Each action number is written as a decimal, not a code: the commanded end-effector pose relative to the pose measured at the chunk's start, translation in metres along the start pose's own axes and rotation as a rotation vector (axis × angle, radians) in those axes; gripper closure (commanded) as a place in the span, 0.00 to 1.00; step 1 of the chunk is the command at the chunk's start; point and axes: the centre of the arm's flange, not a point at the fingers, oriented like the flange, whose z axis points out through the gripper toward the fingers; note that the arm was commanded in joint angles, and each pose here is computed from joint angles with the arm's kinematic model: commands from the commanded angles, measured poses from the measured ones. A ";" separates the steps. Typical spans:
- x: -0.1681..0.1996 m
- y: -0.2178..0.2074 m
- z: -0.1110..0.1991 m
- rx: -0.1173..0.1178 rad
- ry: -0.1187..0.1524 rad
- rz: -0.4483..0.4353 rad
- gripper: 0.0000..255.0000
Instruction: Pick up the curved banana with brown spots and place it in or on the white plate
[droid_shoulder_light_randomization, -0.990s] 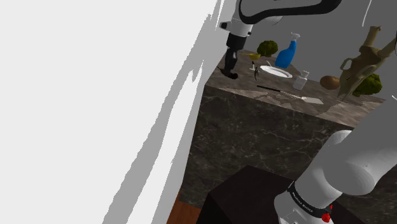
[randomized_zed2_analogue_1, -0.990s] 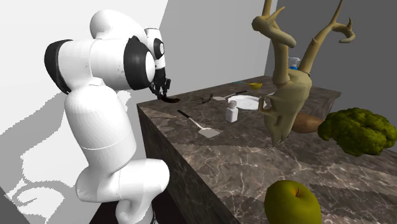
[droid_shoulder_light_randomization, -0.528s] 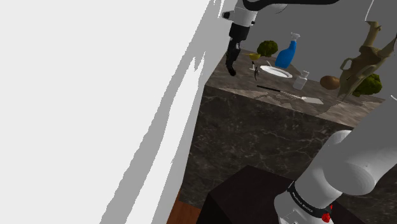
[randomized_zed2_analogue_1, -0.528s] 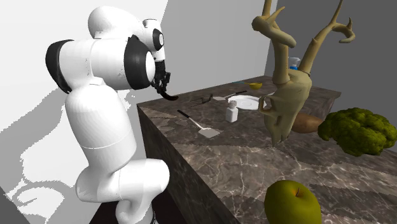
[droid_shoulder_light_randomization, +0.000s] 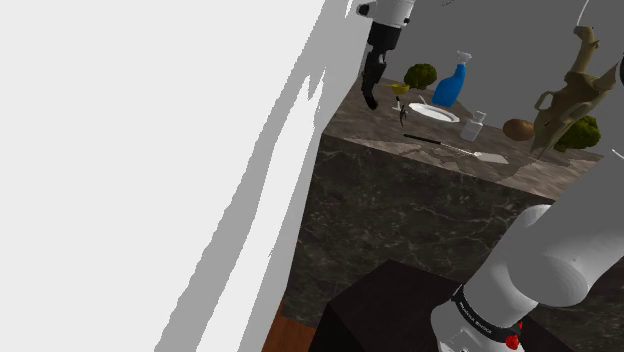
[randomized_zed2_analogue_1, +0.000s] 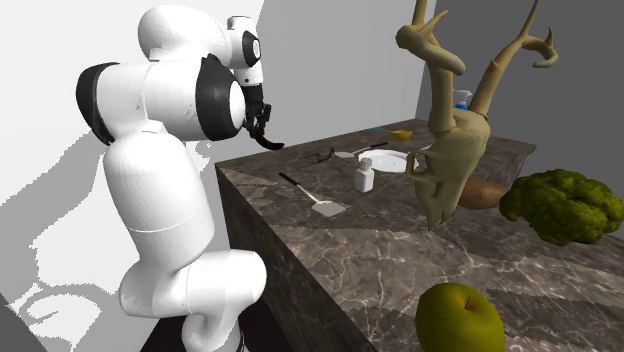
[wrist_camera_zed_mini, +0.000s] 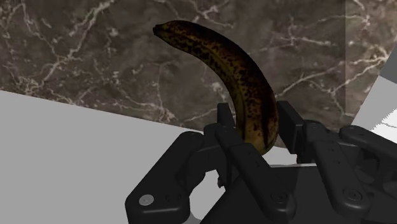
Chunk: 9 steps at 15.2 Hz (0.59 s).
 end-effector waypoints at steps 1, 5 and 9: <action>-0.019 0.014 -0.001 0.000 0.000 -0.001 1.00; -0.061 0.045 0.000 0.000 0.000 -0.001 1.00; -0.104 0.076 0.000 0.000 0.000 -0.001 1.00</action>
